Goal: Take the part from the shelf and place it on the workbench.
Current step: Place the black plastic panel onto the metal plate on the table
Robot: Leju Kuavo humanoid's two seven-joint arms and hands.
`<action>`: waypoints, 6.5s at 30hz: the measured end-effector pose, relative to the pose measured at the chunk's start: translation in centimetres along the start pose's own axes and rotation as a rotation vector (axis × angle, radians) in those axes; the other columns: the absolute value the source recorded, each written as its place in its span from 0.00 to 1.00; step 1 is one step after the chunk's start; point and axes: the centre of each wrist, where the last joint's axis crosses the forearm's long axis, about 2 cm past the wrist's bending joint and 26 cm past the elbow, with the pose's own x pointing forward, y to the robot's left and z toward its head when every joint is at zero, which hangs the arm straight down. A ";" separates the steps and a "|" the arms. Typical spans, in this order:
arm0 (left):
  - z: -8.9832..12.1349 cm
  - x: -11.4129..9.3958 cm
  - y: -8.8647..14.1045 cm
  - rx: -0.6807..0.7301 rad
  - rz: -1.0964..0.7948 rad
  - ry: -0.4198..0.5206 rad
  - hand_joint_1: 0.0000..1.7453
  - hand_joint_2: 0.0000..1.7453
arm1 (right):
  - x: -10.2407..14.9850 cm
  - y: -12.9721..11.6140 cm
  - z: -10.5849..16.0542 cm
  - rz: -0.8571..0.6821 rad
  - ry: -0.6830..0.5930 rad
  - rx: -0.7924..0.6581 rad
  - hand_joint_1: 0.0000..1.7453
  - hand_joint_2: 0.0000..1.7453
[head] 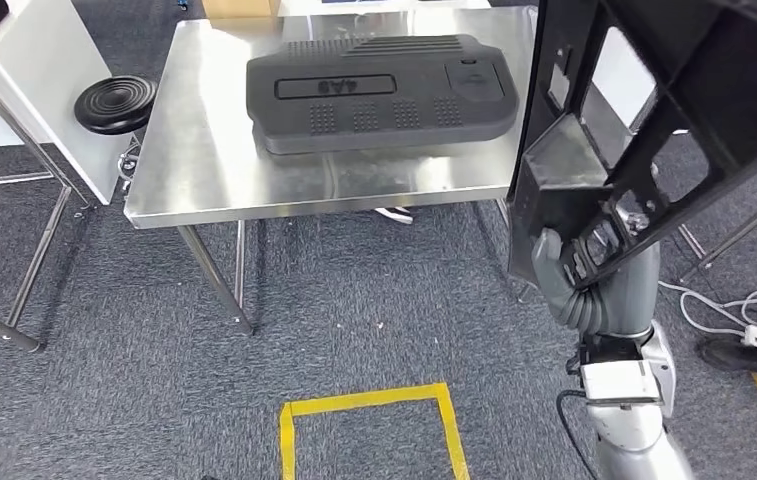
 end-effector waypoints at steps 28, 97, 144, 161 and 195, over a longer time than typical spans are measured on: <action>0.0 0.0 0.0 -0.006 -0.018 -0.002 0.00 1.00 | -0.1 0.0 0.0 0.029 -0.002 -0.005 1.00 1.00; 0.0 0.1 -0.1 -0.010 -0.017 0.009 0.00 1.00 | -0.4 -0.5 0.4 0.053 0.021 -0.008 1.00 1.00; -0.2 0.5 -0.2 -0.018 -0.026 0.004 0.00 1.00 | -1.1 -0.3 0.0 0.178 0.002 0.054 1.00 1.00; -0.9 2.2 0.2 -0.041 -0.046 0.001 0.00 1.00 | -5.0 5.7 -2.9 0.498 -0.077 0.349 1.00 1.00; -1.5 3.9 -0.1 -0.071 -0.114 0.004 0.00 1.00 | -15.9 7.5 0.5 0.993 -0.123 0.738 1.00 1.00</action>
